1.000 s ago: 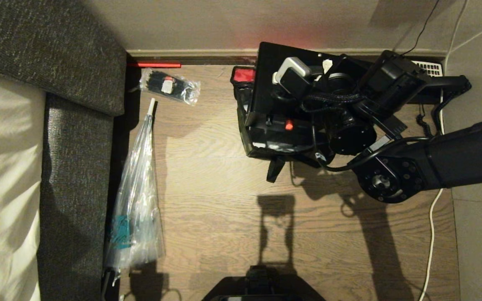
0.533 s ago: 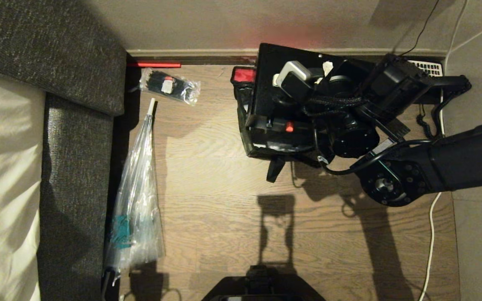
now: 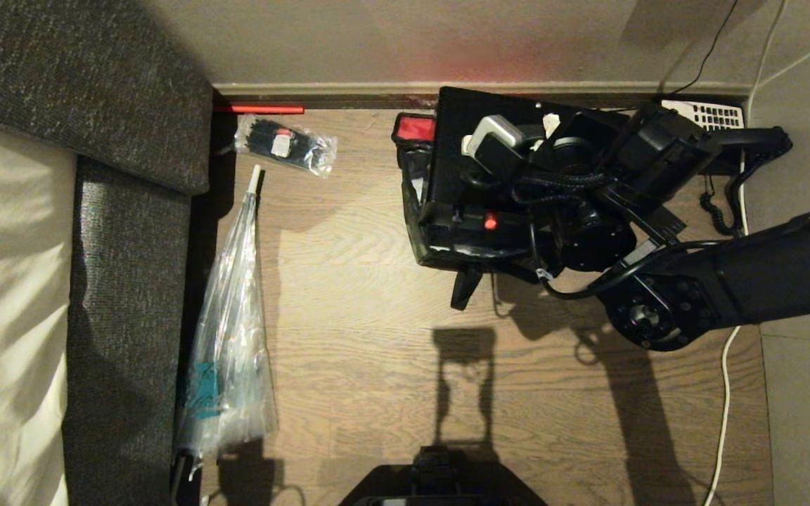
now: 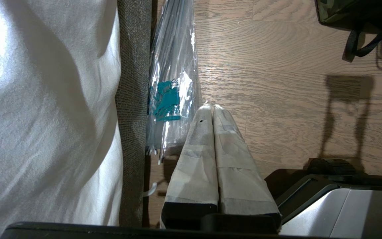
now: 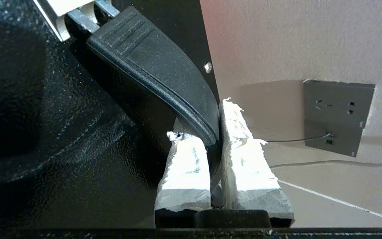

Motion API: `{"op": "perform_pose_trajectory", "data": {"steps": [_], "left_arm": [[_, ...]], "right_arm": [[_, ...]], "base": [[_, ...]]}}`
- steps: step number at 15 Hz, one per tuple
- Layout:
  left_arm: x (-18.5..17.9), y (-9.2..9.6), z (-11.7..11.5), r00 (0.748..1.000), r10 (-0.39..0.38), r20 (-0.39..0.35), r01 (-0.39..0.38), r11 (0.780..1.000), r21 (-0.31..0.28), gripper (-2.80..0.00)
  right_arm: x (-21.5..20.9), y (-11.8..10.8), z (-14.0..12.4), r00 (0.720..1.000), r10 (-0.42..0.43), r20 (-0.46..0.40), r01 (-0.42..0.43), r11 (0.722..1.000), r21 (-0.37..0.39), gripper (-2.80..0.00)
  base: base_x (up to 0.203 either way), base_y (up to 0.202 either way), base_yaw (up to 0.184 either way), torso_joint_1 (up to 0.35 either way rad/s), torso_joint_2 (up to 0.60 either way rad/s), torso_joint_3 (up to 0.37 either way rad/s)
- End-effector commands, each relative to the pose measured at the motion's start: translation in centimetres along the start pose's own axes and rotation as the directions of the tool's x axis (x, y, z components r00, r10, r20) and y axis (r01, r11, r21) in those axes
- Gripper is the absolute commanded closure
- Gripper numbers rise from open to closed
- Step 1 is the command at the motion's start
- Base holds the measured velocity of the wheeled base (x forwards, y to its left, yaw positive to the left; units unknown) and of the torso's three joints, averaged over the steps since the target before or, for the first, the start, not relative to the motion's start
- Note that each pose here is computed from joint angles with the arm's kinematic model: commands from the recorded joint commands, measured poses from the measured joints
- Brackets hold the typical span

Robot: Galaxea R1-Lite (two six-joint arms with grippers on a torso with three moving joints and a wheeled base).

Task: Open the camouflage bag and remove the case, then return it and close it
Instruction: Place the black box back

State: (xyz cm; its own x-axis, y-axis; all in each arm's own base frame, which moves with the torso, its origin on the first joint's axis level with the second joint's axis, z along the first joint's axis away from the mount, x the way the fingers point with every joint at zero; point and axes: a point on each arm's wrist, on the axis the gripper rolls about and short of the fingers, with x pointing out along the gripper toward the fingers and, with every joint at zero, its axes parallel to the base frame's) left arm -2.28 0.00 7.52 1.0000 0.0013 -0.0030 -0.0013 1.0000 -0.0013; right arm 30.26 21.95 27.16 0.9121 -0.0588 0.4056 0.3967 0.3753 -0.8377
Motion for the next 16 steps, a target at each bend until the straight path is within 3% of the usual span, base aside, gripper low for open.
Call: {"op": "perform_pose_trajectory", "data": {"steps": [1, 11, 16], "left_arm": [[0.0, 0.0, 0.0, 1.000, 0.000, -0.001, 0.000, 1.000, 0.000, 0.00], [0.0, 0.0, 0.0, 1.000, 0.000, -0.001, 0.000, 1.000, 0.000, 0.00], [0.0, 0.0, 0.0, 1.000, 0.000, 0.000, 0.000, 1.000, 0.000, 0.00]], "right_arm": [[0.1, 0.6, 0.0, 1.000, 0.000, -0.004, 0.000, 1.000, -0.008, 0.00], [0.3, 3.3, 0.0, 1.000, 0.012, -0.005, -0.012, 1.000, -0.017, 0.00], [0.7, 3.1, 0.8, 1.000, 0.000, -0.002, 0.000, 1.000, -0.005, 0.00]], "base": [[0.000, 0.000, 0.000, 0.000, 0.00, 0.000], [0.000, 0.000, 0.000, 0.000, 0.00, 0.000], [0.000, 0.000, 0.000, 0.000, 0.00, 0.000]]}}
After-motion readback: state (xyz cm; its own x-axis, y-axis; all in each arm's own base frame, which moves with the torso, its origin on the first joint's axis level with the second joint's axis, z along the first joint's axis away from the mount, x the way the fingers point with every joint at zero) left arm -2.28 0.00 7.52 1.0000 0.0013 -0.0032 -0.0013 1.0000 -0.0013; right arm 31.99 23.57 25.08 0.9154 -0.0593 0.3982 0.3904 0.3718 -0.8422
